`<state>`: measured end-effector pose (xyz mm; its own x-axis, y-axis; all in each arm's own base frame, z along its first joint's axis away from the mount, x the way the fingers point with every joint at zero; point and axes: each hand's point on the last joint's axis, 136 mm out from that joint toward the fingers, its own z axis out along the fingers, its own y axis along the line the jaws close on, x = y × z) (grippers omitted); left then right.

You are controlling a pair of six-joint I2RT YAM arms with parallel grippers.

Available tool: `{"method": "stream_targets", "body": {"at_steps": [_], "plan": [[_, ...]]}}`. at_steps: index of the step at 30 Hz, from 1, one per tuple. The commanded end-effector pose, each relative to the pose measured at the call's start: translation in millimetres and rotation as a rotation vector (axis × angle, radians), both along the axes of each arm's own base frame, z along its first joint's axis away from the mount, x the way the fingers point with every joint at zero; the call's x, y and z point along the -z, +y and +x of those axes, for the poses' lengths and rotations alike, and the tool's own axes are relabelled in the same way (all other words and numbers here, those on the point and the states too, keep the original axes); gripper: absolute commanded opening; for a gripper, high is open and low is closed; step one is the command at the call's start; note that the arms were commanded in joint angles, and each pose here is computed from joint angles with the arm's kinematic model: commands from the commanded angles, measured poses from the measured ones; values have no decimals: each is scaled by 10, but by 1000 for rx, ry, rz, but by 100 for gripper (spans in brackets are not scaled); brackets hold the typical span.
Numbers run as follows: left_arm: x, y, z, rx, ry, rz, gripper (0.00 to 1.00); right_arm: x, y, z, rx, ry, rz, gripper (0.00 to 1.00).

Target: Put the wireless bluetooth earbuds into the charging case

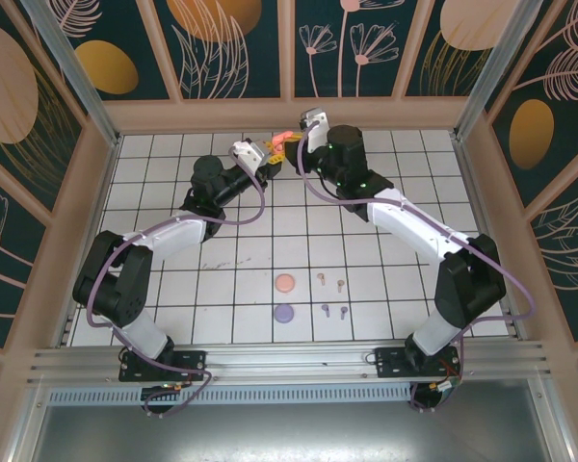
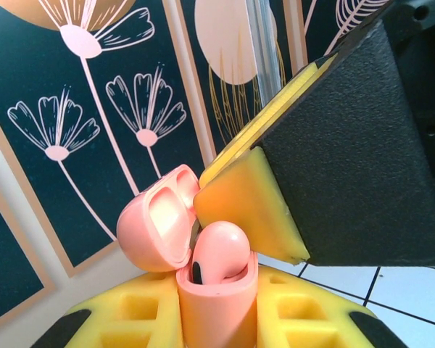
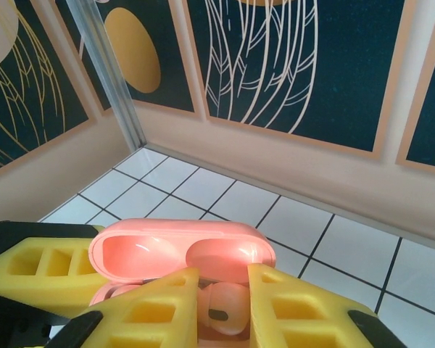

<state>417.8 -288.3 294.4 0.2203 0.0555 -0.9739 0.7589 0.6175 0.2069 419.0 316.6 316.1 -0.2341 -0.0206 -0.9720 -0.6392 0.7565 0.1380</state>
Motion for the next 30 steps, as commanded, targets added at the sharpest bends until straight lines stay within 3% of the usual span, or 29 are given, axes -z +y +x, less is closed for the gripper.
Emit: {"method": "stream_targets", "body": {"at_steps": [1, 14, 22, 30], "plan": [[-432, -58, -125, 42, -127, -69, 0, 265, 162, -184, -69, 57, -51, 23], [-384, -66, -106, 42, -116, -69, 0, 212, 39, -261, -35, 69, -30, 36], [-376, -75, -98, 42, -118, -66, 0, 165, -32, -330, -19, 84, -6, 58], [-357, -77, -82, 39, -115, -64, 0, 65, -163, -398, -5, 97, 18, 65]]}}
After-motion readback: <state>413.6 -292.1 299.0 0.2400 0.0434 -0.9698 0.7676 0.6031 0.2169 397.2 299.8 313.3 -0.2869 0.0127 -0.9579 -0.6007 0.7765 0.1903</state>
